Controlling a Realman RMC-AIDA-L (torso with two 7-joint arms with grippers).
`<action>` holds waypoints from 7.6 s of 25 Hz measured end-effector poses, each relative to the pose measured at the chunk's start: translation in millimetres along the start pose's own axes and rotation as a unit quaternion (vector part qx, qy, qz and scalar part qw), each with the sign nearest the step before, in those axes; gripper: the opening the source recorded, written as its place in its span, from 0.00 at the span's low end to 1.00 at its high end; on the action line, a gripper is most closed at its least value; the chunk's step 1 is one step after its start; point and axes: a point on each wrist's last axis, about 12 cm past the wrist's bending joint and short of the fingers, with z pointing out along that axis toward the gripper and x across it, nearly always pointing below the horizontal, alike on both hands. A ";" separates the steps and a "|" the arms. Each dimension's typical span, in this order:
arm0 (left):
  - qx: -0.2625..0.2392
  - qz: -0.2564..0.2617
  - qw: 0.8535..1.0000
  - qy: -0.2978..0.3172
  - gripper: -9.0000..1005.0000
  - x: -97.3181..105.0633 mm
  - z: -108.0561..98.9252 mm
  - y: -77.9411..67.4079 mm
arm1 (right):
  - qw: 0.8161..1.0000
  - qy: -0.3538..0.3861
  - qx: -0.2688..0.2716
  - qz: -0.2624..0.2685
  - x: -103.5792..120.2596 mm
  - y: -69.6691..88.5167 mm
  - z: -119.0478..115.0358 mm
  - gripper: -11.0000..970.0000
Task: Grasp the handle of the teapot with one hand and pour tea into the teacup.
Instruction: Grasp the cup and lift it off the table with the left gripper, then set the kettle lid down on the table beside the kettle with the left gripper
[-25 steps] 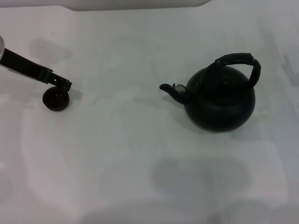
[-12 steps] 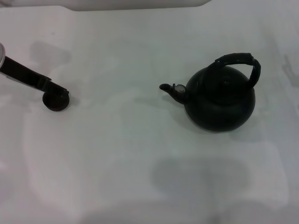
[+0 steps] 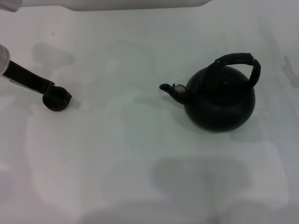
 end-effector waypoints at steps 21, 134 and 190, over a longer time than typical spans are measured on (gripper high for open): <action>-0.017 -0.005 1.000 0.010 0.87 -0.9 1.7 0.2 | 1.000 0.001 0.001 0.000 0.3 -0.6 -0.3 0.86; 0.029 0.286 0.956 0.066 0.70 -50.9 54.3 -139.7 | 1.000 0.009 0.002 -0.002 2.1 -1.2 0.8 0.84; 0.015 0.282 0.958 0.043 0.89 -59.1 49.5 -147.1 | 1.000 0.022 0.002 -0.002 5.1 -1.6 1.0 0.83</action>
